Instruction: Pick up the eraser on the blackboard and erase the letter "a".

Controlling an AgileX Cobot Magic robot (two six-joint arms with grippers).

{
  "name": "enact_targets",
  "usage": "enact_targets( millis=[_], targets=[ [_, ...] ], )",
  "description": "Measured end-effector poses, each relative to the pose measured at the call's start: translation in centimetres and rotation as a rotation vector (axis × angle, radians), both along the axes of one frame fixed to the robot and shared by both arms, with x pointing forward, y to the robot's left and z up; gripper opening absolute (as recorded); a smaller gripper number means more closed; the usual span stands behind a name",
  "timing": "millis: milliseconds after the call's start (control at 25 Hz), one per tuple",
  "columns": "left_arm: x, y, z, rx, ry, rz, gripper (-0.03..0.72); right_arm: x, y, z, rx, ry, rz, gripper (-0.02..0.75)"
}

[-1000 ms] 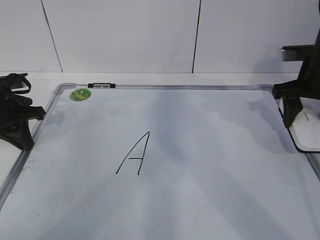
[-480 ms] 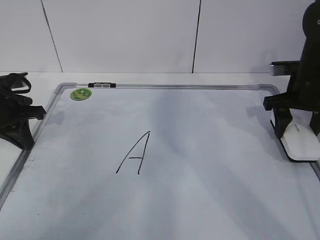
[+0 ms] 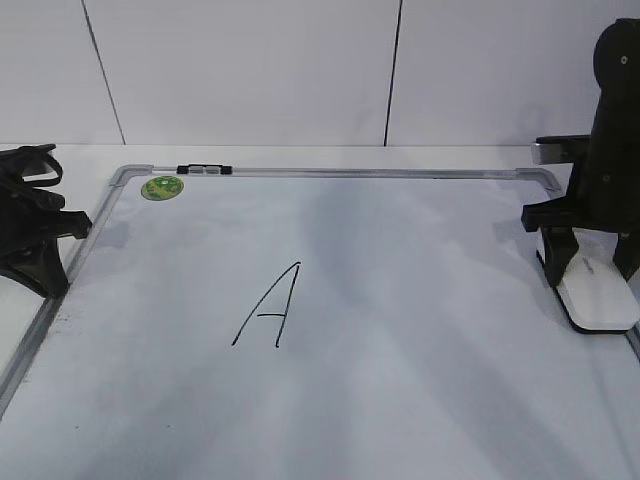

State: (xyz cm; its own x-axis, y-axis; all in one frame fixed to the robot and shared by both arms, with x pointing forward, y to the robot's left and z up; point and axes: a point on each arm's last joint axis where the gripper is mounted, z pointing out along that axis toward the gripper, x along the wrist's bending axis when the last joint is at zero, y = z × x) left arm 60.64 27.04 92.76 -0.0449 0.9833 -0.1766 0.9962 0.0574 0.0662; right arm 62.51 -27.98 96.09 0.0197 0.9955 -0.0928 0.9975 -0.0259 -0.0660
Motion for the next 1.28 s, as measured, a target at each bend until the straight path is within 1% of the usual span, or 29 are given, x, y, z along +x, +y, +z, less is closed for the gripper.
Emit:
enact_targets(
  millis=[880,1280],
  targets=[
    [-0.03,0.0,0.0,0.0,0.003,-0.001,0.015,0.02,0.0,-0.03,0.0,-0.001,0.001,0.559],
    [-0.01,-0.01,-0.03,0.0,0.006,-0.001,0.015,0.34,0.02,-0.64,-0.001,0.018,0.001,0.559]
  ],
)
